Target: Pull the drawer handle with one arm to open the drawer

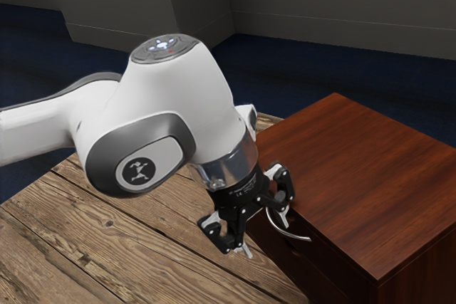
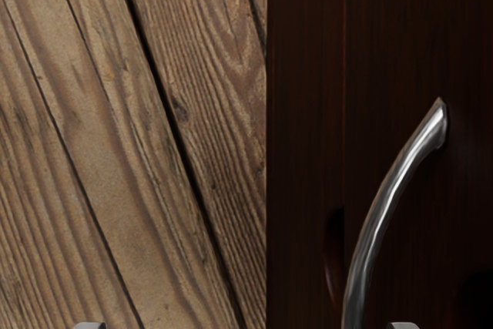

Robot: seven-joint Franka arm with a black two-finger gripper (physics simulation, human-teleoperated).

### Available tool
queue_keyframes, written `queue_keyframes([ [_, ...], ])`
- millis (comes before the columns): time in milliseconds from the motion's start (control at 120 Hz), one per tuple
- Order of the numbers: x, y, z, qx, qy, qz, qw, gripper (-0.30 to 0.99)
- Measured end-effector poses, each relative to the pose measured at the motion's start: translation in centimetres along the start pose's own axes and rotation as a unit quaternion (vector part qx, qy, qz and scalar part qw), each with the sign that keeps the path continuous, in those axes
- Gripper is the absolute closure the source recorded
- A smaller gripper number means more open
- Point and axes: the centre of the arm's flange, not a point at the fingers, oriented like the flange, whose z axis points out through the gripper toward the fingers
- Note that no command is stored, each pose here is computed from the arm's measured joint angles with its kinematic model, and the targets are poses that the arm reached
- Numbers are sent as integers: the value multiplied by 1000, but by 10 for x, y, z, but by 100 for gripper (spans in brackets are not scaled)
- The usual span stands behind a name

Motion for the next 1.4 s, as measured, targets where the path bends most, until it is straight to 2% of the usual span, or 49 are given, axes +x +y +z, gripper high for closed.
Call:
queue_keyframes([
  [425,1,-2,9,4,-2,3,1000,40],
  [942,6,-11,16,9,-4,2,1000,46],
  [1400,8,-39,17,4,-15,4,1000,47],
])
